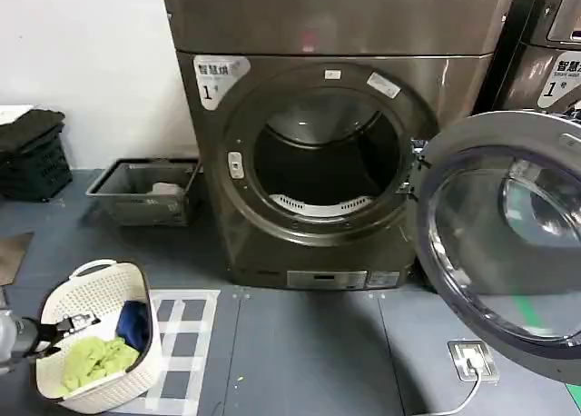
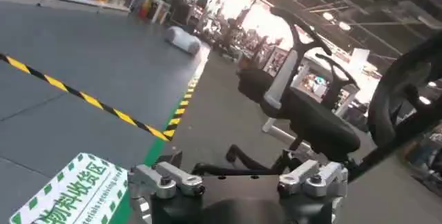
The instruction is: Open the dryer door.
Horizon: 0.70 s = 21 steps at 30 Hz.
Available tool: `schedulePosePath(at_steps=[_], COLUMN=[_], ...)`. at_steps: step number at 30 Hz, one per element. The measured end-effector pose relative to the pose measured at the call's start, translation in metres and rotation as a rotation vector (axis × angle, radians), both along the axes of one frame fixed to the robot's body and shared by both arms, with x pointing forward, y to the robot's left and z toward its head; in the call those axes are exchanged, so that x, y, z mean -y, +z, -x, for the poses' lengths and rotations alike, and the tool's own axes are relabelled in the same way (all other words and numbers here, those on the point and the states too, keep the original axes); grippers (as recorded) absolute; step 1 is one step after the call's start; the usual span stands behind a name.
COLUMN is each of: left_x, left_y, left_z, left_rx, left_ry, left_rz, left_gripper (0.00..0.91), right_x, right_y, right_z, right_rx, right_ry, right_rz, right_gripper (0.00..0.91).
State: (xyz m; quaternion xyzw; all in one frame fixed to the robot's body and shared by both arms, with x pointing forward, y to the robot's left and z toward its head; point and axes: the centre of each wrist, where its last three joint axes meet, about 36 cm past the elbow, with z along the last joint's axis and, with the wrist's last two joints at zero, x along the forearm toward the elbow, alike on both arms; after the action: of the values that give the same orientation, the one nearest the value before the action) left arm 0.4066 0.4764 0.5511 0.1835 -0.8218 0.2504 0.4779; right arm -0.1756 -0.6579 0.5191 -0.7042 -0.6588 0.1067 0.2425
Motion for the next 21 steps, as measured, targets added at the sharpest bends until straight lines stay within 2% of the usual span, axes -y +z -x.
schedulePosePath(at_steps=[21], left_x=[-0.0006], left_y=[-0.0052], left_z=[0.0034], left_rx=[-0.014], left_ry=[0.002], left_rz=[0.000], left_gripper=[0.907], right_x=[-0.0018], right_y=[-0.0027], right_z=[-0.0032], right_rx=[0.006], right_ry=[0.027], right_rz=[0.012], right_gripper=[0.907])
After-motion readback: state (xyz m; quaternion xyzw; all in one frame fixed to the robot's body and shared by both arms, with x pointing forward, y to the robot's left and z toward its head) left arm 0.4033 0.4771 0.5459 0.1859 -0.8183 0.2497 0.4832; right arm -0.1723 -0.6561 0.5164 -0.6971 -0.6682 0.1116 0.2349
